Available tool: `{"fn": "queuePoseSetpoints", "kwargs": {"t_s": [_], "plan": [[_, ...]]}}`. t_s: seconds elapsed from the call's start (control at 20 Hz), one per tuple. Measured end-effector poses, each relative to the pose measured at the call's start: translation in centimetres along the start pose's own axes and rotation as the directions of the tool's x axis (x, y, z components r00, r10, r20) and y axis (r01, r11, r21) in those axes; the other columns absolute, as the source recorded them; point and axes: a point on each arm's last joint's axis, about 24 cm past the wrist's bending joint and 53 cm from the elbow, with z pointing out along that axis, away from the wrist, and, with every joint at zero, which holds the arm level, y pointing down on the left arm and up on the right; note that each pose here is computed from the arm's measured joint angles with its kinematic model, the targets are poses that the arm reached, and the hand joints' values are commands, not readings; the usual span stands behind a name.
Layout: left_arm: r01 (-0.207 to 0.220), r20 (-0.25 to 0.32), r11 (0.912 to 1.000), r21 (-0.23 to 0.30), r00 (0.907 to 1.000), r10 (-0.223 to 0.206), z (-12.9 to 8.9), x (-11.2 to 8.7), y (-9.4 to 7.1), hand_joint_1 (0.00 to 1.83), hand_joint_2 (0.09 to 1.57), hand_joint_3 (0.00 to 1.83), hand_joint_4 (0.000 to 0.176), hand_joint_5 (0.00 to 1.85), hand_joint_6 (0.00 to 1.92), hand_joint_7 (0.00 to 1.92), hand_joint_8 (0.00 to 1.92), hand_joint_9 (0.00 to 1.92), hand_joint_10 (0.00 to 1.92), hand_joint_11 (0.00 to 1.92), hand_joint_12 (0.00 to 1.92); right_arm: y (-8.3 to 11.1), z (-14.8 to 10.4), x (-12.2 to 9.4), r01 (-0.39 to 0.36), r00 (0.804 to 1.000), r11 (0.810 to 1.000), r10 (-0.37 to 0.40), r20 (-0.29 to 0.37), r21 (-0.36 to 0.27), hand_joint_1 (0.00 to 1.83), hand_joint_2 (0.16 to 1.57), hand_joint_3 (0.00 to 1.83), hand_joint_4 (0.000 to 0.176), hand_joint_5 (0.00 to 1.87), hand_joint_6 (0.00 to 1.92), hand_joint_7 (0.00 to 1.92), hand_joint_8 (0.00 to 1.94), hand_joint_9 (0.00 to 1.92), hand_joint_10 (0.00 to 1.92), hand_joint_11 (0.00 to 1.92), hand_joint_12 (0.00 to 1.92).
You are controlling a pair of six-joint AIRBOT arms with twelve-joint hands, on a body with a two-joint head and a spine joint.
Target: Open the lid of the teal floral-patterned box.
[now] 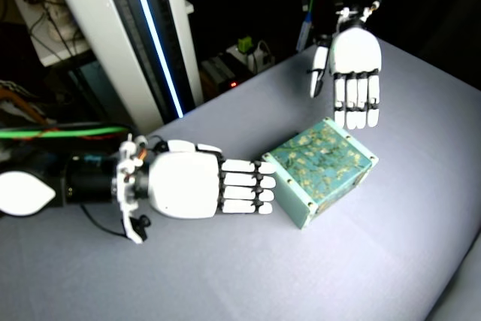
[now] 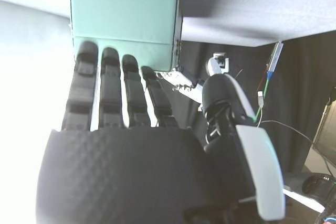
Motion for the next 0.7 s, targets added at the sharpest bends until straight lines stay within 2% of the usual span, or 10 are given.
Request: {"fn": "queuePoseSetpoints", "kwargs": {"t_s": [0.15, 0.4, 0.45, 0.5, 0.55, 0.6, 0.7], "plan": [[-0.01, -0.014, 0.9999, 0.001, 0.9999, 0.01, 0.5, 0.3, -0.1, 0.21, 1.41, 0.0, 0.0, 0.08, 0.0, 0.15, 0.0, 0.23, 0.0, 0.13, 0.22, -0.5, 0.4, 1.1, 0.015, 0.999, 1.0, -0.014, -0.036, 0.02, 0.0, 1.45, 0.0, 0.0, 0.06, 0.0, 0.03, 0.0, 0.04, 0.0, 0.03, 0.07], [-0.014, -0.022, 0.9999, -0.003, 0.9997, 0.014, 0.5, 0.5, 0.1, 0.25, 1.4, 0.0, 0.0, 0.08, 0.0, 0.12, 0.0, 0.2, 0.0, 0.09, 0.19, -0.6, 0.5, 1.0, 0.006, 1.0, 1.0, -0.005, -0.03, 0.022, 0.0, 1.46, 0.0, 0.0, 0.01, 0.0, 0.02, 0.0, 0.04, 0.0, 0.03, 0.08], [-0.014, -0.022, 0.9999, -0.003, 0.9997, 0.014, 0.5, 0.5, 0.1, 0.23, 1.4, 0.0, 0.0, 0.08, 0.0, 0.13, 0.0, 0.2, 0.0, 0.12, 0.2, -0.6, 0.6, 1.1, 0.009, 0.999, 1.0, -0.008, -0.033, 0.02, 0.0, 1.44, 0.0, 0.0, 0.07, 0.02, 0.04, 0.01, 0.04, 0.0, 0.06, 0.1], [-0.014, -0.022, 0.9999, -0.004, 0.9997, 0.014, 0.5, 0.5, 0.1, 0.25, 1.4, 0.0, 0.0, 0.1, 0.0, 0.15, 0.0, 0.21, 0.0, 0.12, 0.29, -0.6, 0.8, 1.3, 0.007, 0.999, 1.0, -0.006, -0.035, 0.018, 0.0, 1.44, 0.0, 0.0, 0.15, 0.01, 0.09, 0.01, 0.08, 0.01, 0.09, 0.13], [-0.014, -0.022, 0.9999, -0.003, 0.9997, 0.014, 0.6, 0.5, 0.0, 0.19, 1.41, 0.0, 0.0, 0.12, 0.01, 0.16, 0.01, 0.2, 0.0, 0.06, 0.42, -0.5, 1.1, 1.4, 0.008, 0.999, 1.0, -0.007, -0.038, 0.015, 0.0, 1.45, 0.0, 0.0, 0.16, 0.0, 0.1, 0.01, 0.11, 0.0, 0.03, 0.36], [-0.016, -0.022, 0.9999, -0.002, 0.9996, 0.016, 0.6, 0.5, 0.0, 0.13, 1.42, 0.0, 0.0, 0.13, 0.01, 0.17, 0.01, 0.21, 0.0, 0.06, 0.43, -0.5, 1.2, 1.6, 0.012, 0.999, 1.0, -0.011, -0.044, 0.015, 0.0, 1.46, 0.0, 0.0, 0.1, 0.0, 0.06, 0.01, 0.11, 0.0, 0.0, 0.52], [-0.016, -0.018, 0.9999, 0.001, 0.9997, 0.016, 0.6, 0.4, -0.1, 0.11, 1.41, 0.0, 0.0, 0.13, 0.01, 0.18, 0.01, 0.22, 0.01, 0.07, 0.44, -0.3, 1.5, 1.8, 0.019, 0.999, 1.0, -0.018, -0.049, 0.011, 0.0, 1.46, 0.0, 0.0, 0.06, 0.0, 0.03, 0.0, 0.09, 0.0, 0.0, 0.57]]}}
